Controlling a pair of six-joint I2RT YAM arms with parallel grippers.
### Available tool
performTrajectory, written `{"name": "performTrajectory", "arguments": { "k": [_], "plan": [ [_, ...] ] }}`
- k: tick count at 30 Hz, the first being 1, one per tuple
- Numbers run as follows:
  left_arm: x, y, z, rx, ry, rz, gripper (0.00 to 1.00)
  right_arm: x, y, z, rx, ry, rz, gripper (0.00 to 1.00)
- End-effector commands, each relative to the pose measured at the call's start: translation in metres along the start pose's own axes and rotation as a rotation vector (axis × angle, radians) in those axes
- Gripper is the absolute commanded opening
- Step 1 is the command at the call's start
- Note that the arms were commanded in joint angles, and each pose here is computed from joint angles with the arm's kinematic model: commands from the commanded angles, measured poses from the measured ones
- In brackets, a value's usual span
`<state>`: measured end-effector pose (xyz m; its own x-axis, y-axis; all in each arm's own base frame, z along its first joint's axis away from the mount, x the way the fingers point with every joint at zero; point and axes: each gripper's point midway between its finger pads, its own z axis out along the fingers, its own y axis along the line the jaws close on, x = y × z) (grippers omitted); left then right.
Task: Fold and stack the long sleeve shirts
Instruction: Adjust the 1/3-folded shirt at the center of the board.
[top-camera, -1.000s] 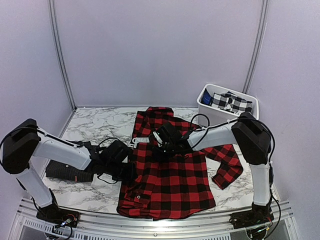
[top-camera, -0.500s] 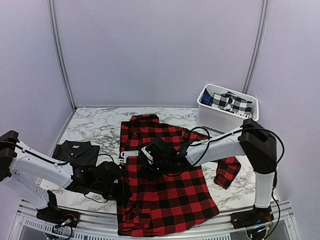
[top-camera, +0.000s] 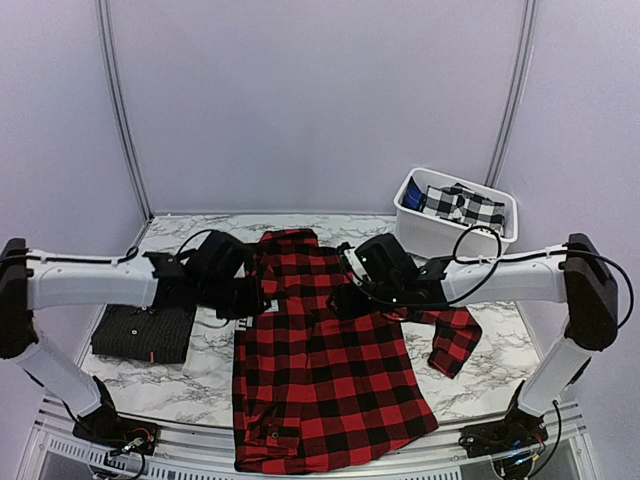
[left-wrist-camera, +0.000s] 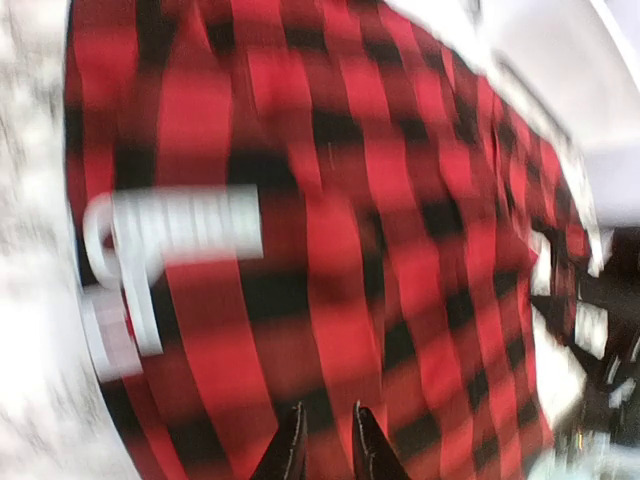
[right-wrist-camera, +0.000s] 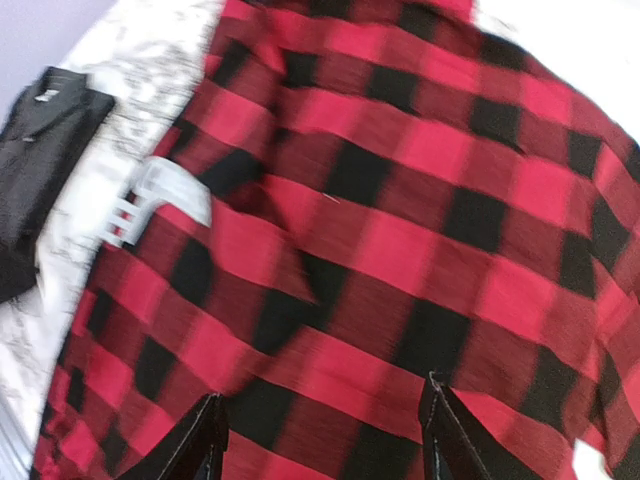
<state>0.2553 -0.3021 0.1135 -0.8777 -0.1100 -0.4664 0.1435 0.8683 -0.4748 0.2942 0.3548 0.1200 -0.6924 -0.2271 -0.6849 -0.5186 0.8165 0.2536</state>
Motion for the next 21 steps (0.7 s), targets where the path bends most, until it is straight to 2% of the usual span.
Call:
{"name": "performTrajectory", "arguments": {
  "k": [1, 5, 10, 15, 21],
  "plan": [
    [-0.064, 0.024, 0.037, -0.109, -0.034, 0.079, 0.16, 0.018, -0.032, -0.011, 0.069, 0.022, 0.063, 0.61],
    [-0.106, 0.041, 0.079, -0.140, -0.030, 0.064, 0.13, 0.027, -0.043, -0.025, 0.081, 0.013, 0.100, 0.61],
    [-0.140, 0.094, 0.117, -0.234, -0.035, -0.003, 0.07, 0.041, -0.054, -0.033, 0.100, 0.022, 0.123, 0.61],
    [-0.148, 0.143, 0.158, -0.271, 0.041, -0.073, 0.04, 0.058, -0.057, -0.034, 0.092, 0.051, 0.137, 0.61],
    [-0.155, 0.180, 0.166, -0.312, 0.046, -0.149, 0.04, 0.075, -0.060, -0.037, 0.077, 0.075, 0.164, 0.62]
  ]
}}
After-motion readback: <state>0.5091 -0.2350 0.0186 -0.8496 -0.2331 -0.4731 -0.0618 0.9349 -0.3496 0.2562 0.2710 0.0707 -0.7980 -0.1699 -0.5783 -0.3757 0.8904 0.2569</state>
